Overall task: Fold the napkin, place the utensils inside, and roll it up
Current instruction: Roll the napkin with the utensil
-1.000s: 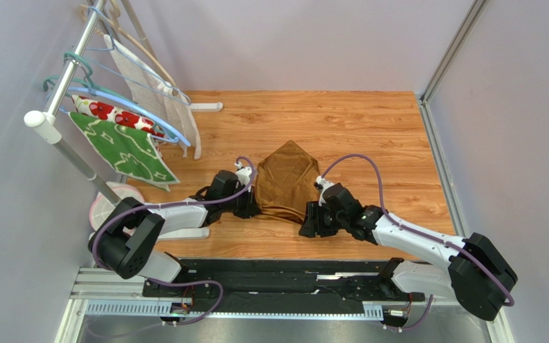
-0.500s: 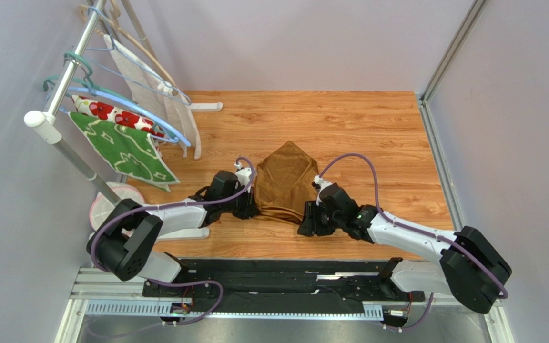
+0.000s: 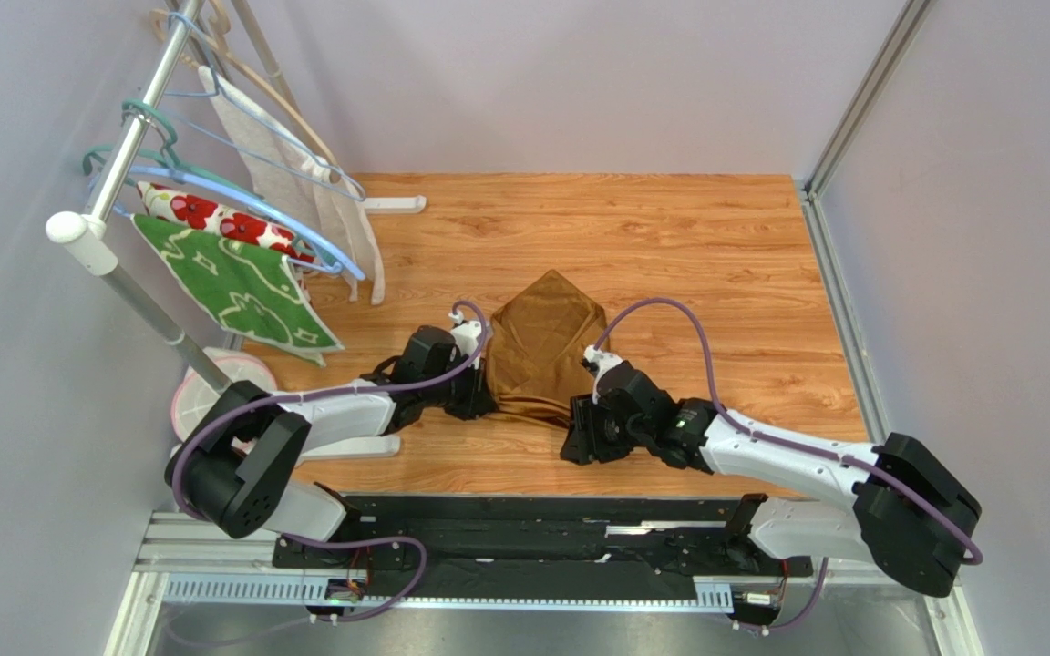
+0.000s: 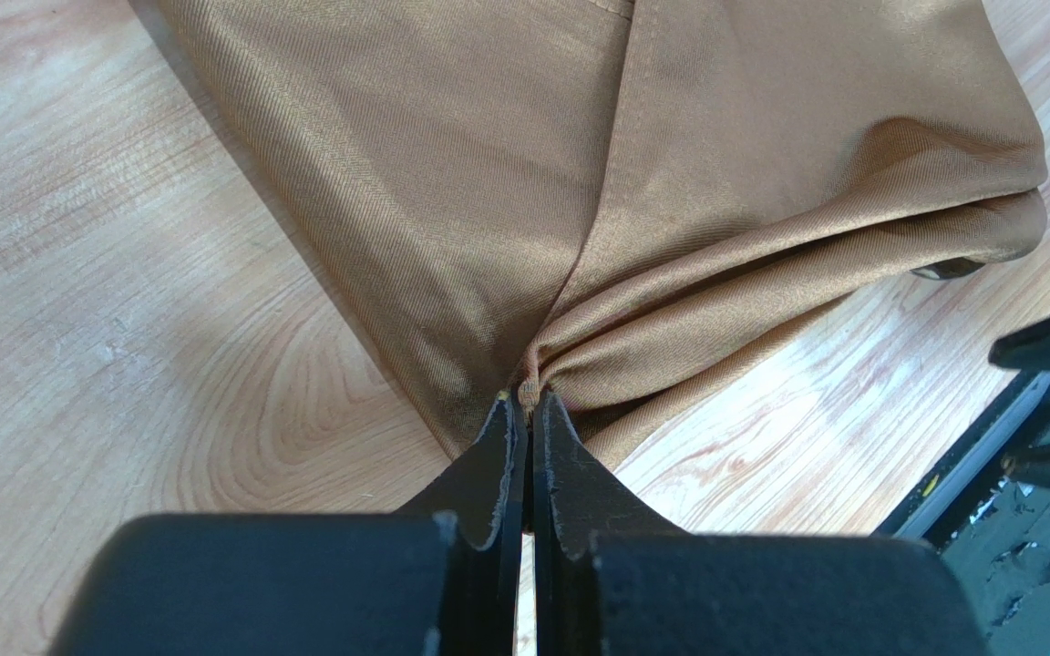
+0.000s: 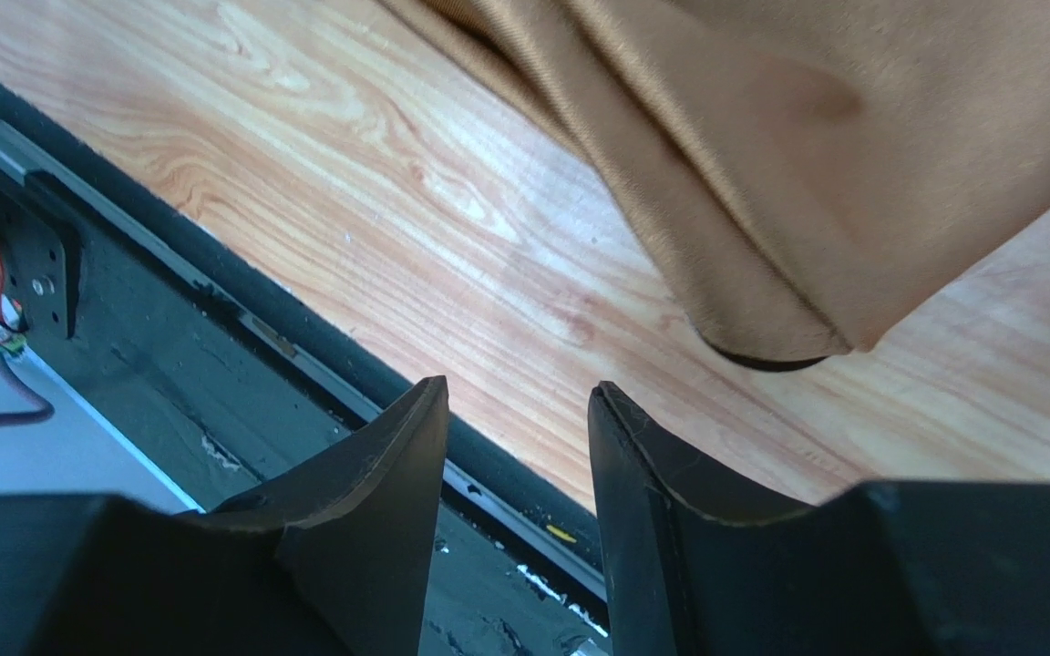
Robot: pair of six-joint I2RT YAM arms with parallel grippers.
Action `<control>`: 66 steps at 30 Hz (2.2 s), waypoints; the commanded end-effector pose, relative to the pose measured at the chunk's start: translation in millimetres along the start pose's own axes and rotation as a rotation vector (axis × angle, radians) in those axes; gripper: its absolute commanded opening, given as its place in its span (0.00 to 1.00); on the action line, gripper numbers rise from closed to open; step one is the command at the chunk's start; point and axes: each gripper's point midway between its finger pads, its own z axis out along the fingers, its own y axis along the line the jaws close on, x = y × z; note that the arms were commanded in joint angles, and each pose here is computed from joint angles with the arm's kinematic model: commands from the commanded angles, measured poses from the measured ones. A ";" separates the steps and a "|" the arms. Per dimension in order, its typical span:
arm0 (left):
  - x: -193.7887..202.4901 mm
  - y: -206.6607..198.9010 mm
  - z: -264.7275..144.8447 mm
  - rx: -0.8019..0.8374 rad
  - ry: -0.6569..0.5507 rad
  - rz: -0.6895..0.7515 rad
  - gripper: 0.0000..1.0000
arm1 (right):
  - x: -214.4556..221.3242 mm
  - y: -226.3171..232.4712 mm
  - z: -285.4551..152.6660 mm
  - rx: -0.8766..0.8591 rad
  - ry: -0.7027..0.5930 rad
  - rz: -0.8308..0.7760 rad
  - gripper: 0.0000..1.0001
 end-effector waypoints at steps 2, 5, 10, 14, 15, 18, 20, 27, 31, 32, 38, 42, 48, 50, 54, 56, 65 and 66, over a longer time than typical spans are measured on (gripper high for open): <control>-12.9 -4.3 -2.4 0.014 -0.020 0.034 0.00 | -3.5 -3.1 -2.3 0.063 -0.029 0.005 0.47; -13.2 -4.8 -3.0 0.015 -0.019 0.035 0.00 | -5.9 -7.8 1.8 0.095 -0.032 0.002 0.46; -12.7 -4.1 -3.3 0.012 -0.019 0.036 0.00 | -19.7 -7.3 9.6 0.122 -0.059 -0.034 0.46; -12.8 -7.6 -2.6 0.032 -0.020 0.043 0.00 | -26.4 -5.9 21.8 0.142 -0.054 -0.032 0.45; -12.7 -7.8 -2.5 0.034 -0.021 0.045 0.00 | -28.4 -6.7 22.9 0.151 -0.059 -0.029 0.44; -13.2 -7.5 -2.7 0.033 -0.023 0.052 0.00 | -35.2 -13.8 25.9 0.198 -0.087 -0.029 0.42; -11.9 -6.7 -2.7 0.032 -0.019 0.052 0.00 | -39.7 -18.2 25.6 0.228 -0.103 -0.030 0.42; -11.8 -7.8 -2.5 0.037 -0.020 0.051 0.00 | -35.4 -28.0 32.1 0.256 -0.094 -0.062 0.41; -12.7 -5.8 -2.1 0.023 -0.020 0.033 0.00 | -35.3 3.2 25.1 0.099 -0.078 -0.127 0.45; -13.5 -5.9 -1.9 0.022 -0.020 0.030 0.00 | -36.6 8.8 19.7 0.075 -0.079 -0.141 0.46; -13.8 -5.9 -0.9 0.016 -0.011 0.008 0.00 | -40.6 7.9 -30.0 0.109 -0.122 -0.174 0.45; -15.0 -6.2 0.3 0.017 -0.008 0.004 0.00 | -33.8 -31.9 -34.9 0.228 -0.104 -0.126 0.43; -15.4 -6.2 0.5 0.016 -0.001 0.002 0.00 | -14.4 -63.9 -18.5 0.326 -0.030 -0.078 0.40; -16.2 -6.1 0.6 0.015 -0.003 0.004 0.00 | -11.7 -67.7 -14.8 0.339 -0.024 -0.071 0.39; -15.1 -5.8 0.5 0.015 0.003 0.007 0.00 | -15.2 -73.5 -8.8 0.361 -0.037 -0.065 0.39; -14.8 -4.8 1.2 0.013 0.005 0.008 0.00 | -17.6 -74.7 -6.3 0.362 -0.045 -0.063 0.39; -14.3 -5.1 2.5 0.018 0.011 0.011 0.00 | -33.4 -71.1 8.6 0.278 -0.088 -0.014 0.32; -14.6 -4.4 2.4 0.015 0.010 0.012 0.00 | -33.1 -71.3 9.1 0.275 -0.084 -0.013 0.31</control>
